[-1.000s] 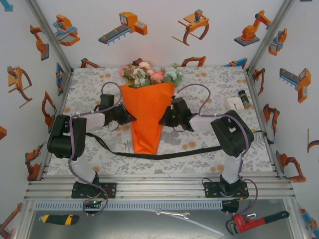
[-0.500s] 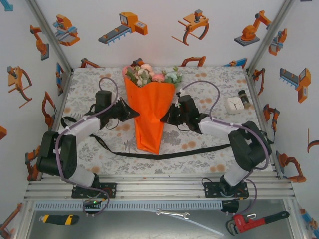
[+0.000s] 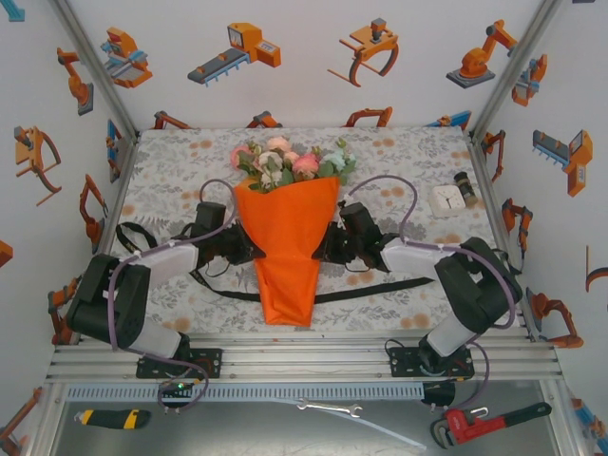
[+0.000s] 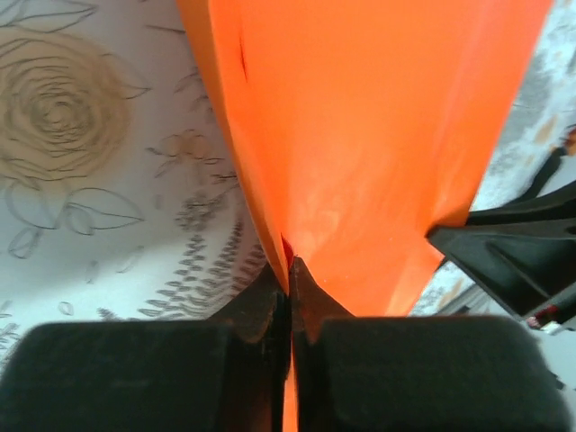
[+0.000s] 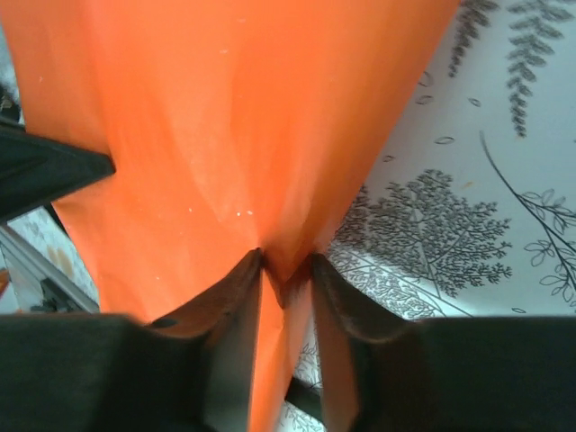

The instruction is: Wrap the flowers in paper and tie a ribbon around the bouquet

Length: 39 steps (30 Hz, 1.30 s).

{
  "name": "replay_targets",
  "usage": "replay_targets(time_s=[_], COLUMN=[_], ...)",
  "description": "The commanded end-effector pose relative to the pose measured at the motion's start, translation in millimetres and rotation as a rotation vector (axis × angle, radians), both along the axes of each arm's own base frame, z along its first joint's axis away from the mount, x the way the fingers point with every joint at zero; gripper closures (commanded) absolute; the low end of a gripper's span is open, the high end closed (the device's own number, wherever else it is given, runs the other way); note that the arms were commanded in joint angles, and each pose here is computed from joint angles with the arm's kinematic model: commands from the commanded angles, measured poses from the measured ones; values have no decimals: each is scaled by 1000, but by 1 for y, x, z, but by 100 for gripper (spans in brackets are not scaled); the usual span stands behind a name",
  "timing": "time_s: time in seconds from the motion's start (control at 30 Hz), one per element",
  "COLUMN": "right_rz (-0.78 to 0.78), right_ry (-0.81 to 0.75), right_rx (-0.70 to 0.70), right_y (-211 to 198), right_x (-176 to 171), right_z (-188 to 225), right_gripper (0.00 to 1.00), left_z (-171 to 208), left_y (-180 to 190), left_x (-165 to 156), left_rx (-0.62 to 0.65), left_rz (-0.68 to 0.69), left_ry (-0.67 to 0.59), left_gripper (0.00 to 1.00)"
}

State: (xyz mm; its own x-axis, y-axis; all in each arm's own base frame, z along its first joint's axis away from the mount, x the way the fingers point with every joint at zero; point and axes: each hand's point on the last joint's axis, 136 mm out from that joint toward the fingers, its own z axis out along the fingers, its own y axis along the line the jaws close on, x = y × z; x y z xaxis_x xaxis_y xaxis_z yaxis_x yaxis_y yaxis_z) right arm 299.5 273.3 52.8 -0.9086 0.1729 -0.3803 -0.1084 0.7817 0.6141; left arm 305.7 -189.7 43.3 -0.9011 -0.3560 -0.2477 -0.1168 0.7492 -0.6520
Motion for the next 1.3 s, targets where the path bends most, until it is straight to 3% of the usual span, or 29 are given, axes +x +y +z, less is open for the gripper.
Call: replay_targets(time_s=[0.0,0.1,0.33,0.6,0.7,1.07,1.17,1.27], right_rz=[-15,-32,-48,-58,-59,-129,-213,-398], right_ry=[-33,-56,-106,-140,-154,-221,-271,-247], right_rx=[-42,-76,-116,-103,-91,-103,-126,-141], right_y=[-5,-11,-15,-19,-20,-40,-66,-128], right_x=[5,9,24,23,21,22,24,27], right_z=[-8,-11,-1,26,35,71,89,90], right_gripper=[57,53,45,17,15,15,15,14], left_z=[-7,-14,-13,3,16,61,71,83], left_y=[0,-2,2,24,32,64,85,117], left_x=[12,16,23,18,17,7,-3,-19], left_rx=[22,26,47,154,183,301,358,406], left_rz=[10,11,40,74,87,158,228,369], left_ry=[-36,-24,-42,-84,-120,-202,-215,-236], left_gripper=[78,74,55,26,19,17,19,21])
